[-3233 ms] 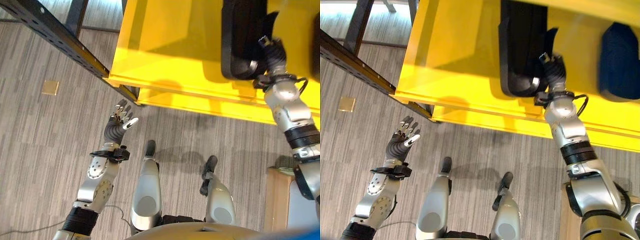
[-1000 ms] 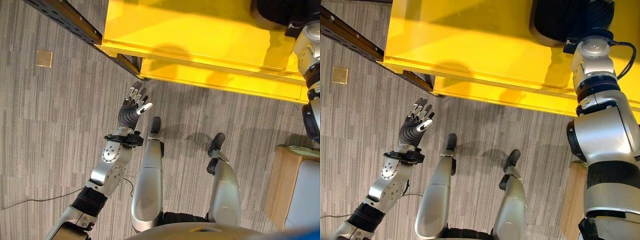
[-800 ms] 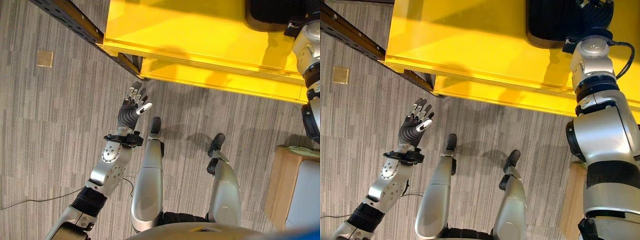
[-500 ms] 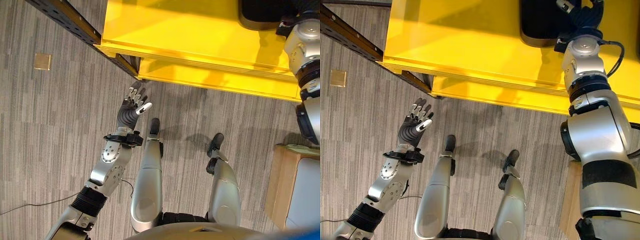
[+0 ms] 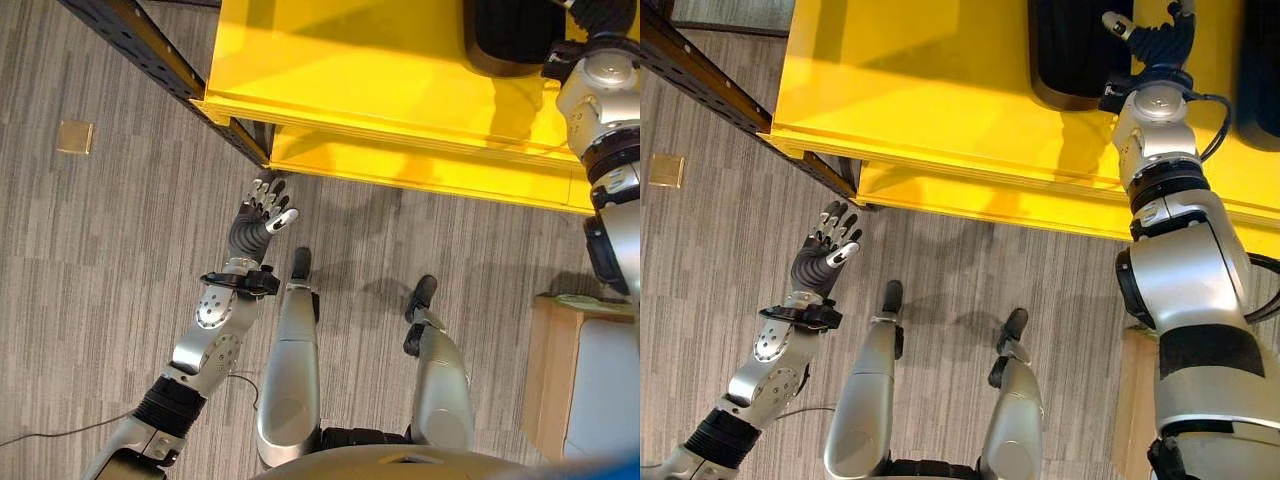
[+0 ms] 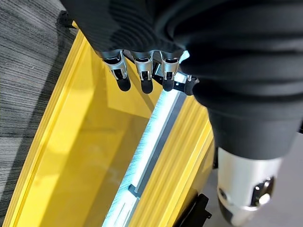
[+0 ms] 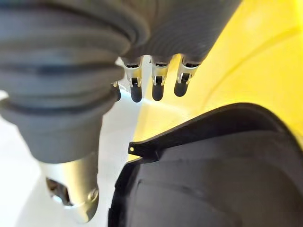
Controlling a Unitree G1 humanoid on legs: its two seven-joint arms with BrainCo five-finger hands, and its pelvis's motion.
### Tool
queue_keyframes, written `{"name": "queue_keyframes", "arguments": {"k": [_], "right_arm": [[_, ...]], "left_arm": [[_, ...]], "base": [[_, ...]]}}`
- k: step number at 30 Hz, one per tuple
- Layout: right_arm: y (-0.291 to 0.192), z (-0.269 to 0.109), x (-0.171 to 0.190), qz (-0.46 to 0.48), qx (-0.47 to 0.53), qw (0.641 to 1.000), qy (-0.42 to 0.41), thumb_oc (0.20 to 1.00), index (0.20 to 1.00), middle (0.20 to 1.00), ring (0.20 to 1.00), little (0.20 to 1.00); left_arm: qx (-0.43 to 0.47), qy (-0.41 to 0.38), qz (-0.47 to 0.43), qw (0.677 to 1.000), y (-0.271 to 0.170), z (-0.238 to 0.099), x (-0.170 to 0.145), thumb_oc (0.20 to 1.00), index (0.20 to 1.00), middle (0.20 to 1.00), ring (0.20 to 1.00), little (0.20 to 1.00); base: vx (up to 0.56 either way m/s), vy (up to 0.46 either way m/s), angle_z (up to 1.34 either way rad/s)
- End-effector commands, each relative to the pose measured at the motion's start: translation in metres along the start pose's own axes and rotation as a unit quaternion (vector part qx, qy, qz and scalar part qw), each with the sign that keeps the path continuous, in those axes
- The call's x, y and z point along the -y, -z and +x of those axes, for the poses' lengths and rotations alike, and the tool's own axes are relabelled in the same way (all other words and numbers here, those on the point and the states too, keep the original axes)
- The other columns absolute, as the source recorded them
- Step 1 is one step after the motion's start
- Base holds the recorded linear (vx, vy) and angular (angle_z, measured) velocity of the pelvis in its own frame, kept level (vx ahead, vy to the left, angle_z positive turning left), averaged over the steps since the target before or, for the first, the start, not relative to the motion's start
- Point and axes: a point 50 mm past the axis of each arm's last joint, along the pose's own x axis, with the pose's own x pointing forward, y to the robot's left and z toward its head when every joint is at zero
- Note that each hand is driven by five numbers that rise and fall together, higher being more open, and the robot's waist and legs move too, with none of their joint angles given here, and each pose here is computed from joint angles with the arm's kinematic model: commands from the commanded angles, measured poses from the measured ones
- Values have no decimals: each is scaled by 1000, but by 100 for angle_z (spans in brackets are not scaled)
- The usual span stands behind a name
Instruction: Move parts from the plastic box to the shelf.
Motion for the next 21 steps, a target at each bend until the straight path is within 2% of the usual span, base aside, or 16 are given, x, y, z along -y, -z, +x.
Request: {"name": "queue_keyframes", "arguments": {"k": [1, 21], "right_arm": [[1, -2, 2, 20, 24, 999, -4, 1000, 1000, 1000, 1000, 1000], [13, -8, -14, 63, -3, 998, -17, 1000, 1000, 1000, 1000, 1000]], "left_arm": [[24, 7, -2, 1000, -8, -7, -1, 1000, 1000, 1000, 1000, 1000], [7, 6, 0, 1000, -2, -11, -4, 1000, 1000, 1000, 1000, 1000]], "base": [[0, 0, 0], [1, 1, 1]]}}
